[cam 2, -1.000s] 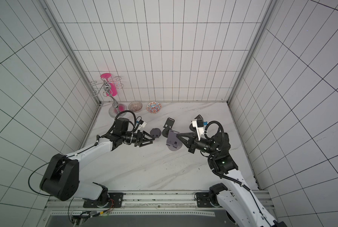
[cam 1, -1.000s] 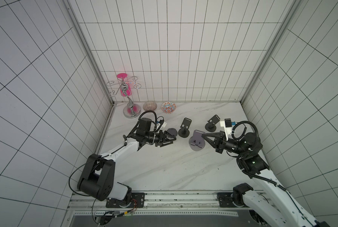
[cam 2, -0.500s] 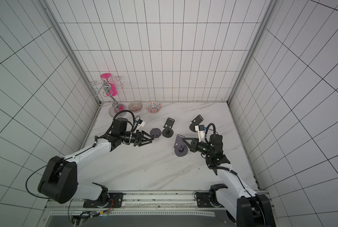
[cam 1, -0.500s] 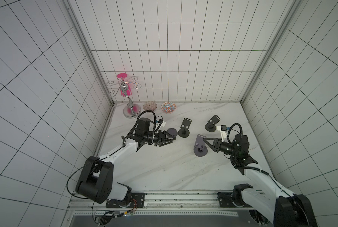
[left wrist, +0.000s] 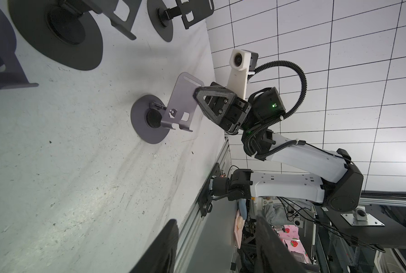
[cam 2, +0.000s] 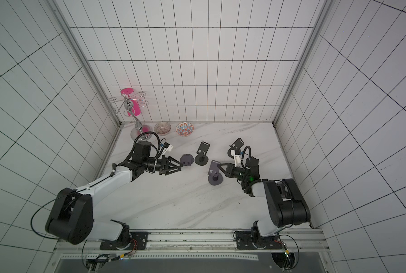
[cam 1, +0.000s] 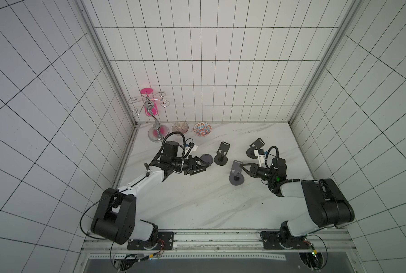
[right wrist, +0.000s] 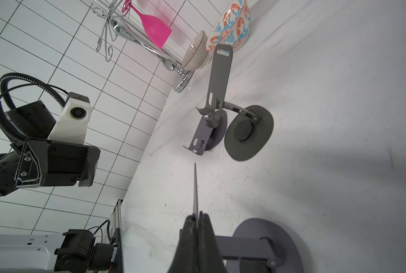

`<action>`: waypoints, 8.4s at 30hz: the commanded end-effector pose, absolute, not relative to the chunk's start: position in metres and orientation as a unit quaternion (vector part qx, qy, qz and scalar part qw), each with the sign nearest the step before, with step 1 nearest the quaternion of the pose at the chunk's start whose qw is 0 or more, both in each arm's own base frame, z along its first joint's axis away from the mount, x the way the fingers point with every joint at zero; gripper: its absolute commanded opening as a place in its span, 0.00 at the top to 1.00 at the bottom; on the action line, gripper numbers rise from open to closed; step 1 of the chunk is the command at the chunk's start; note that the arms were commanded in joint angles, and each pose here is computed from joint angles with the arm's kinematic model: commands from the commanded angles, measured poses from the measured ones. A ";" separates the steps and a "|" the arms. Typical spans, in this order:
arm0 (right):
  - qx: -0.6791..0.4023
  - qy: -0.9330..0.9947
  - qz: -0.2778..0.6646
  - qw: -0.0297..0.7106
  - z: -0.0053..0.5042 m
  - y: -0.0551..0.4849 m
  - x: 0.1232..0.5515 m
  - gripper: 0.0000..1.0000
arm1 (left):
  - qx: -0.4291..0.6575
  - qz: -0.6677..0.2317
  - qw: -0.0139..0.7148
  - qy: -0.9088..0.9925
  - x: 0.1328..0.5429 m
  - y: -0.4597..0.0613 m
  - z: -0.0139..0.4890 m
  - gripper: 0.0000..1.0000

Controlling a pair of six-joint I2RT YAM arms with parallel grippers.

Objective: Open the phone stand
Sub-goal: Place the phone stand at the center of the board, then pick up the phone stand at the center of the board, then open the phone stand.

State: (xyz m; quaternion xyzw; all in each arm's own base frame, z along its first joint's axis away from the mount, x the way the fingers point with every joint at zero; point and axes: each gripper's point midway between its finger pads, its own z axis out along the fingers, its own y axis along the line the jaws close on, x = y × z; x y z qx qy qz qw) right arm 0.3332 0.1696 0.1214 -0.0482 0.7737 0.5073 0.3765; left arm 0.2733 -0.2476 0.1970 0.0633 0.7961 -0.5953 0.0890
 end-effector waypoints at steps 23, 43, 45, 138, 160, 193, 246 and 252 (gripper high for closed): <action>-0.031 0.771 0.500 0.394 0.131 0.147 0.371 0.66 | 0.082 -0.603 0.106 0.786 0.279 -0.248 0.205 0.45; -0.137 0.817 0.411 0.380 0.241 0.205 0.314 0.39 | -0.005 -0.418 0.218 0.882 0.294 -0.187 0.153 0.36; -0.136 0.825 0.420 0.353 0.234 0.227 0.314 0.38 | -0.013 -0.404 0.219 0.888 0.295 -0.182 0.149 0.37; -0.097 0.883 0.413 0.198 0.029 0.355 0.435 0.75 | -0.083 -0.450 0.244 0.855 0.434 -0.230 0.029 0.63; -0.081 0.854 0.471 0.204 0.069 0.352 0.434 1.00 | -0.126 -0.513 0.283 0.800 0.429 -0.193 0.087 0.59; -0.146 0.710 0.636 0.265 0.345 0.296 0.317 1.00 | 0.040 -0.570 0.322 0.755 0.284 -0.192 0.258 0.51; -0.162 0.655 0.714 0.185 0.332 0.323 0.239 1.00 | 0.146 -0.629 0.274 0.713 0.246 -0.263 0.299 0.83; -0.159 0.647 0.723 0.182 0.329 0.328 0.244 1.00 | 0.150 -0.644 0.265 0.702 0.243 -0.265 0.304 1.00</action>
